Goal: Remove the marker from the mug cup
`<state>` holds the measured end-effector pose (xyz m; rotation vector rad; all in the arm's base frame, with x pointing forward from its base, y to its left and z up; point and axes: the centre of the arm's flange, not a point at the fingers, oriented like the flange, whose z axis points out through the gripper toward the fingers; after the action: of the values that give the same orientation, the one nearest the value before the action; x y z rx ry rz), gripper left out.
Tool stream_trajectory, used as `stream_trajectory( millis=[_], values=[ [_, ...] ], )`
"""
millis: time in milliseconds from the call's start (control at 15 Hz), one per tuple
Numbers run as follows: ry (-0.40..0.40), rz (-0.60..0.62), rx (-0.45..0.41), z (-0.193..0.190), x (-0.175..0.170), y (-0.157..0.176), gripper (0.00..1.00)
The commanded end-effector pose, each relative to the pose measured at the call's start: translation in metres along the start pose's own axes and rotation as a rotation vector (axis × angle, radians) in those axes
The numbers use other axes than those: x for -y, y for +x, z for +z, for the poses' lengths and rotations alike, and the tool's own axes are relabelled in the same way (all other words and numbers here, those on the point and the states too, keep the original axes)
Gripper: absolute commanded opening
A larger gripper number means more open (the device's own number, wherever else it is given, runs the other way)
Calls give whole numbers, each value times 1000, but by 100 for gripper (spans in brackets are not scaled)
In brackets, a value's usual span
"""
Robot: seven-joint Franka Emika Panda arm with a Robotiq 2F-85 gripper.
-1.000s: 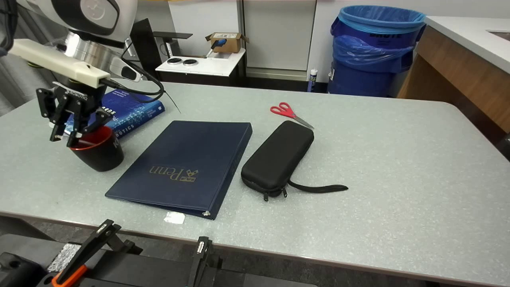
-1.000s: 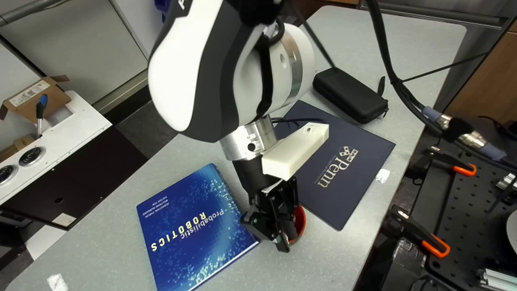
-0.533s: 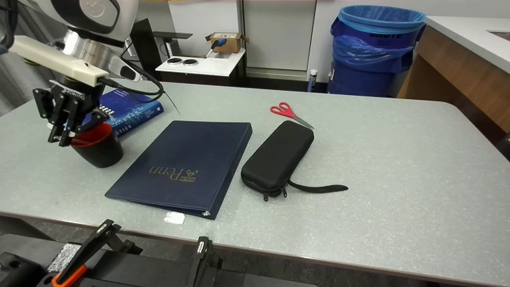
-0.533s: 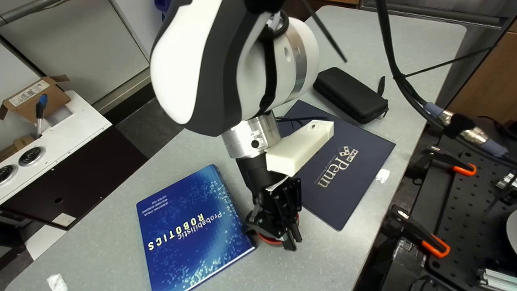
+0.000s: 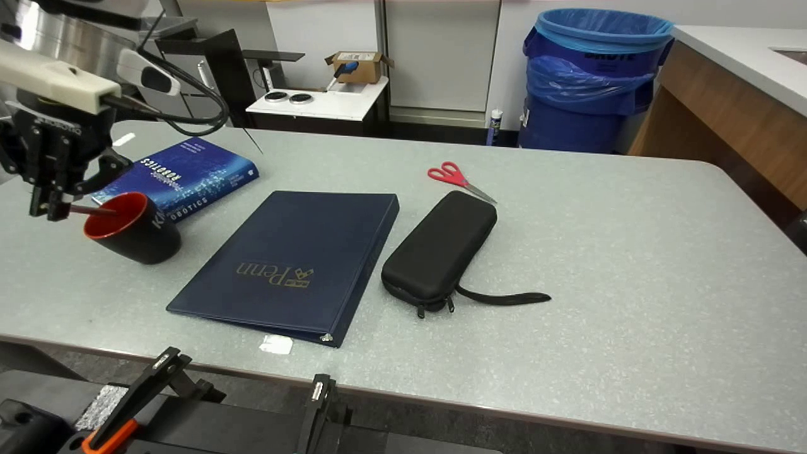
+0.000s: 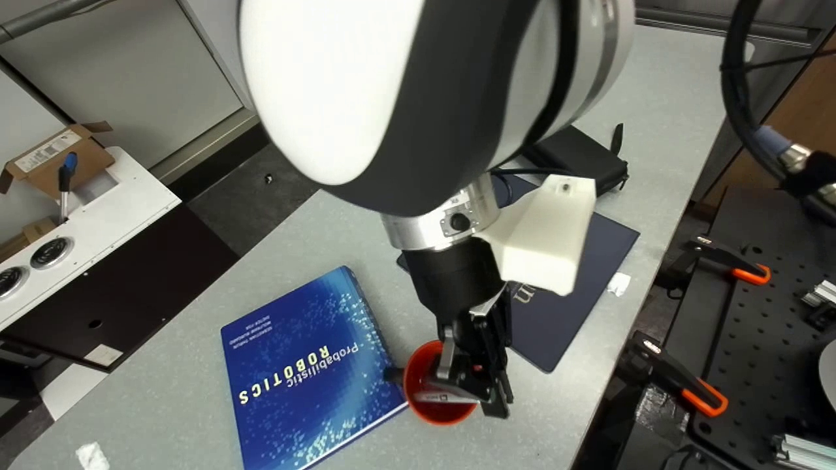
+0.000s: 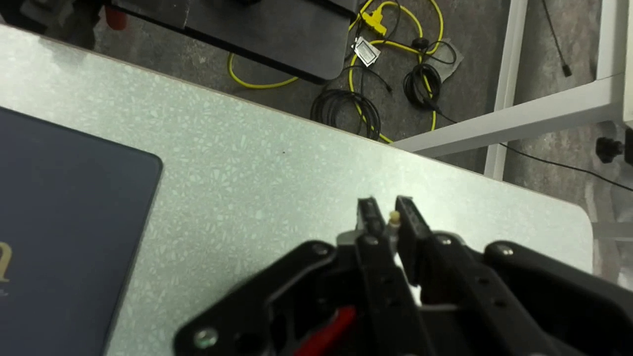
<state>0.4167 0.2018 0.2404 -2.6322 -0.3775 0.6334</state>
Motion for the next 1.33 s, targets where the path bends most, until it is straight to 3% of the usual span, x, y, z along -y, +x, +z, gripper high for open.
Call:
stream_trajectory(
  millis=[0, 200, 600, 933, 1267],
  values=[
    [5, -38, -136, -21, 16, -42, 3],
    [27, -18, -202, -45, 12, -44, 3],
    [-58, 77, -383, -88, -24, -41, 3],
    [-198, 162, -523, -109, -88, 3, 3],
    [-265, 231, -674, -114, -140, 59, 3]
  ],
)
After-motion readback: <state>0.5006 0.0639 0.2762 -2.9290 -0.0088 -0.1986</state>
